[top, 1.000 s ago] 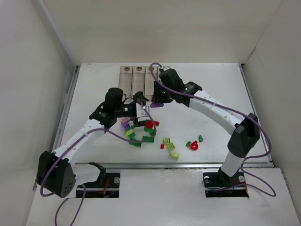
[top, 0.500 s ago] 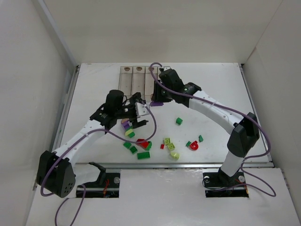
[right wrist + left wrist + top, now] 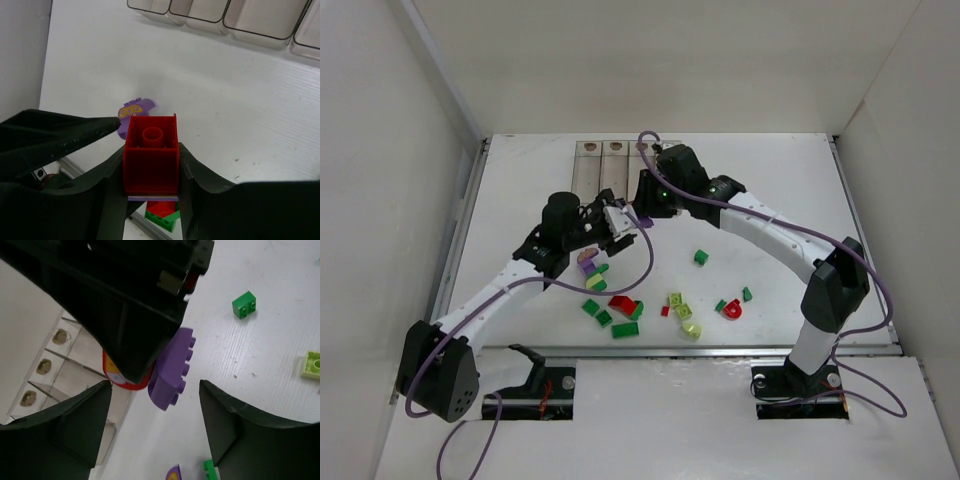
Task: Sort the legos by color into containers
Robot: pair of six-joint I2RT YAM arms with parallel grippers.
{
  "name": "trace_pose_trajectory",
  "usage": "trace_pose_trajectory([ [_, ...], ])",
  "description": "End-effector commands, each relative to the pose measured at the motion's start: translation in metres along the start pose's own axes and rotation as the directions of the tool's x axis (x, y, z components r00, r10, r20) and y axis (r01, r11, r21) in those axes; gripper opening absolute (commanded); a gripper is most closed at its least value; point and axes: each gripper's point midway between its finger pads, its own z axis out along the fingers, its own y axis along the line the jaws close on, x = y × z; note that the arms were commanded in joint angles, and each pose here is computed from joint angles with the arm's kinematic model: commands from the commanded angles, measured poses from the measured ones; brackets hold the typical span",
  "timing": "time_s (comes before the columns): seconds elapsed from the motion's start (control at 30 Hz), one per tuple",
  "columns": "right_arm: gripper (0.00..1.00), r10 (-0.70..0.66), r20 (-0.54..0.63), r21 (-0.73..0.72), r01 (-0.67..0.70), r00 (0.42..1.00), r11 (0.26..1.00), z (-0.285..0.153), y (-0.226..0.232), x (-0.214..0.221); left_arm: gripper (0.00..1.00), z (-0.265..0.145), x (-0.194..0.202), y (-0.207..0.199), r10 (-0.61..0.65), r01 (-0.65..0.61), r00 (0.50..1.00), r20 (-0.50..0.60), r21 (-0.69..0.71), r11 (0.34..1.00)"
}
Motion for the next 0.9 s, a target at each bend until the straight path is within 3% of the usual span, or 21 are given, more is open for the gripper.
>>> trace_pose_trajectory([
  [0.0,0.00,0.040,0.054,-0.102,-0.034,0.998,0.994,-0.012,0.027,-0.021,0.66,-0.004,-0.036,0.003,0.070,-0.070,0.990,0.120,-0.007,0.998],
  [0.07,0.00,0.040,0.046,-0.097,-0.035,0.998,0.995,-0.012,0.027,-0.022,0.51,-0.003,-0.038,0.000,0.072,-0.072,0.990,0.124,0.001,0.997],
  [0.2,0.00,0.040,0.033,-0.102,-0.036,0.999,0.994,-0.007,0.028,-0.020,0.39,-0.002,-0.039,-0.002,0.072,-0.074,0.989,0.131,0.011,0.997],
  [0.23,0.00,0.039,0.026,-0.110,-0.036,0.999,0.993,-0.007,0.029,-0.019,0.29,-0.002,-0.039,-0.002,0.072,-0.074,0.989,0.131,0.011,0.997],
  [0.5,0.00,0.036,0.051,-0.140,-0.029,0.998,0.990,-0.013,0.038,-0.027,0.00,0.000,-0.033,-0.001,0.056,-0.056,0.992,0.113,-0.001,0.998],
  [0.63,0.00,0.036,0.038,-0.142,-0.030,0.999,0.989,-0.009,0.037,-0.024,0.00,0.000,-0.030,-0.007,0.042,-0.044,0.992,0.117,0.020,0.999],
  [0.73,0.00,0.055,0.054,-0.121,-0.048,0.997,0.992,-0.006,0.031,-0.030,0.00,-0.002,-0.026,-0.026,0.094,-0.109,0.988,0.124,0.116,0.987],
  [0.87,0.00,0.100,0.083,-0.115,-0.090,0.991,0.989,0.003,0.025,-0.043,0.00,-0.007,-0.015,-0.044,0.080,-0.099,0.991,0.110,0.180,0.979],
])
